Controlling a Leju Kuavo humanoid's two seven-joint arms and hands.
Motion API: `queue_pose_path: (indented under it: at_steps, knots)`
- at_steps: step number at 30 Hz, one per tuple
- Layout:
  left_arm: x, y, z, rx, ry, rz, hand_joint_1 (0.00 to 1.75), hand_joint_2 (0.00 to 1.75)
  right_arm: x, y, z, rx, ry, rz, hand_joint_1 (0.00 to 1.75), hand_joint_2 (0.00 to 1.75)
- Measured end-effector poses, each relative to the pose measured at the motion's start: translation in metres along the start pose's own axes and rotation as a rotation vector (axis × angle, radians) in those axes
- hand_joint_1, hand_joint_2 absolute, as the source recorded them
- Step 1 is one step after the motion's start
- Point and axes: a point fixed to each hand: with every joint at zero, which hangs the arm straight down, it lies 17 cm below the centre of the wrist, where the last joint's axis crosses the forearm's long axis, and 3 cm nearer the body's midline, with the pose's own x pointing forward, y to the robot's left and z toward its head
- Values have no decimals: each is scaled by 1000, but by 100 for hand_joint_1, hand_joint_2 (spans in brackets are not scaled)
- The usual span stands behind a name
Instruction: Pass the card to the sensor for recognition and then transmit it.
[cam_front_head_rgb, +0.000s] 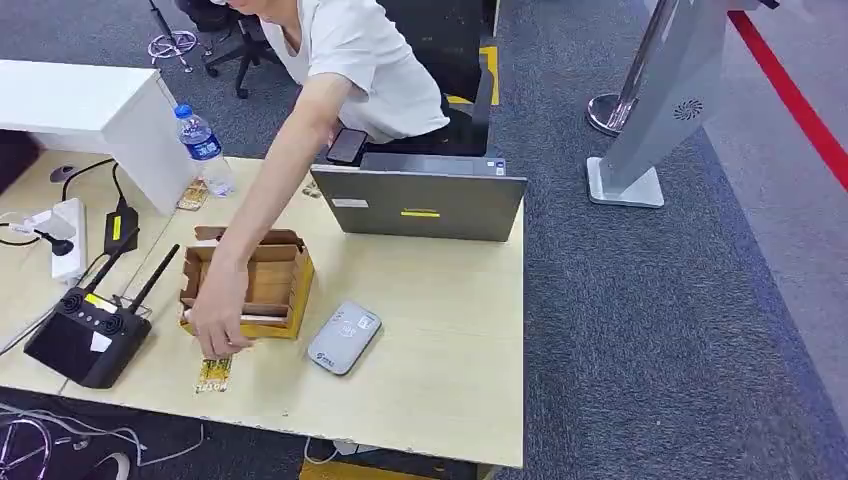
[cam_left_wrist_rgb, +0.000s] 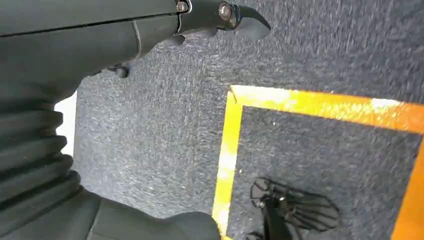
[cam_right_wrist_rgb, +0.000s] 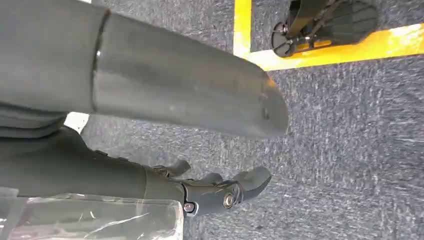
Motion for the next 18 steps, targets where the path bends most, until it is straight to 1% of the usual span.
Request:
queue_pose_path:
  at_steps: [1,2,3,18]
  knots:
    - [-2,-2,1,-6,0,-9,0,0,0,1,0,5,-4,3,0,0]
    - [-4,-4,1,-13,2,-19,175,0,0,1,0,9,-6,-1,7,0]
    - [-6,-7,2,-20,2,-27,175,0,-1,2,1,13,-9,-4,175,0]
    - [-36,-48,15,-139,17,-161,175,0,-6,23,8,104,-59,-39,175,0]
